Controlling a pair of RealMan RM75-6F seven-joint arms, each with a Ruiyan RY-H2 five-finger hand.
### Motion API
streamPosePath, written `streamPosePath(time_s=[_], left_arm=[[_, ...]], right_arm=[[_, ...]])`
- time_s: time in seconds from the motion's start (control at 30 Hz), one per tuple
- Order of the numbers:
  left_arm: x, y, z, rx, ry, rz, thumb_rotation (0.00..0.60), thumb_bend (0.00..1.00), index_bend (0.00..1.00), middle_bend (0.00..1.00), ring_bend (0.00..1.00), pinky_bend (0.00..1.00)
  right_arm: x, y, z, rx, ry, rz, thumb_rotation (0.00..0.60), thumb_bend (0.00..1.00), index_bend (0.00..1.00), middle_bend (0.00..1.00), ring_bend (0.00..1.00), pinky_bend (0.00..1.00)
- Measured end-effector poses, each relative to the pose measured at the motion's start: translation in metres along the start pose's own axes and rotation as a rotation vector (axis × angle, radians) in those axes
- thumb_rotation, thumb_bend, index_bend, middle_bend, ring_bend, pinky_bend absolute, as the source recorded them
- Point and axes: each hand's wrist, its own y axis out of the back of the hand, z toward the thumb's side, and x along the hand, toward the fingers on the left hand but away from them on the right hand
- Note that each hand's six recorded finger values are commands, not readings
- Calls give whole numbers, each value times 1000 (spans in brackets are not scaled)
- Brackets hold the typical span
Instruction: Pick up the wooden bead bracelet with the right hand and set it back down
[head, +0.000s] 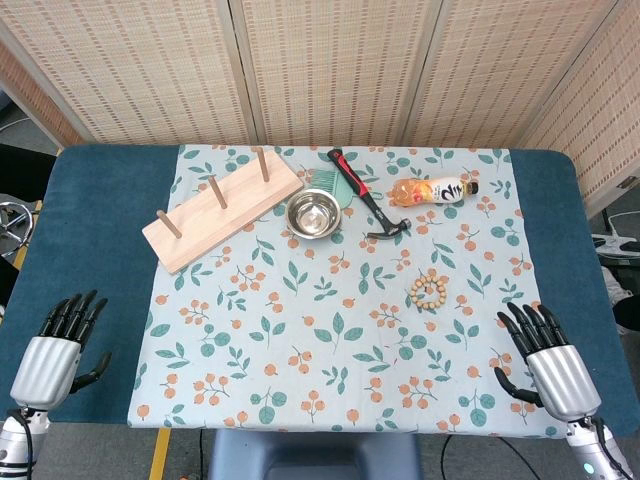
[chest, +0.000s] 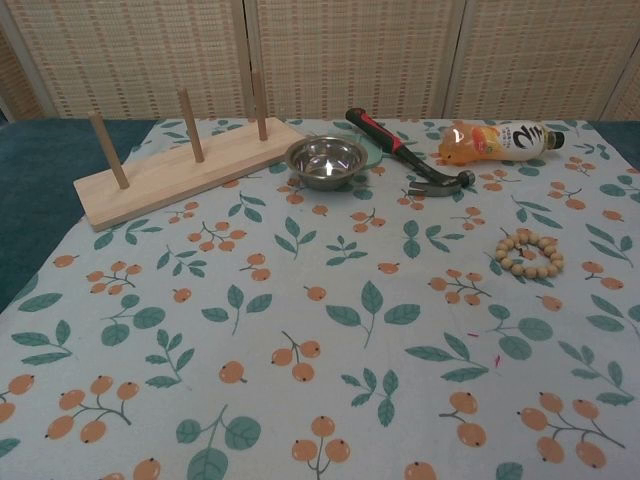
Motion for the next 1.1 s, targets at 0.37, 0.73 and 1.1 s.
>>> streamPosePath(time_s=[0.37,0.73,1.1], left_arm=[[2,-3,1,-3,-3,-15,535,385,0,0,0,125],[6,-9,1,-2,0,-34,566,385,0,0,0,130],[6,-10,2,-1,-1,-36,574,384,0,0,0,131]], right_arm=[[-29,-17,-1,66,25,74,376,327,1,21,0,0],[-114,-54,9,202,106,282,417,327,156,158,0,0],[-159,-87,44,210,174,366,482,327,205,195,0,0]])
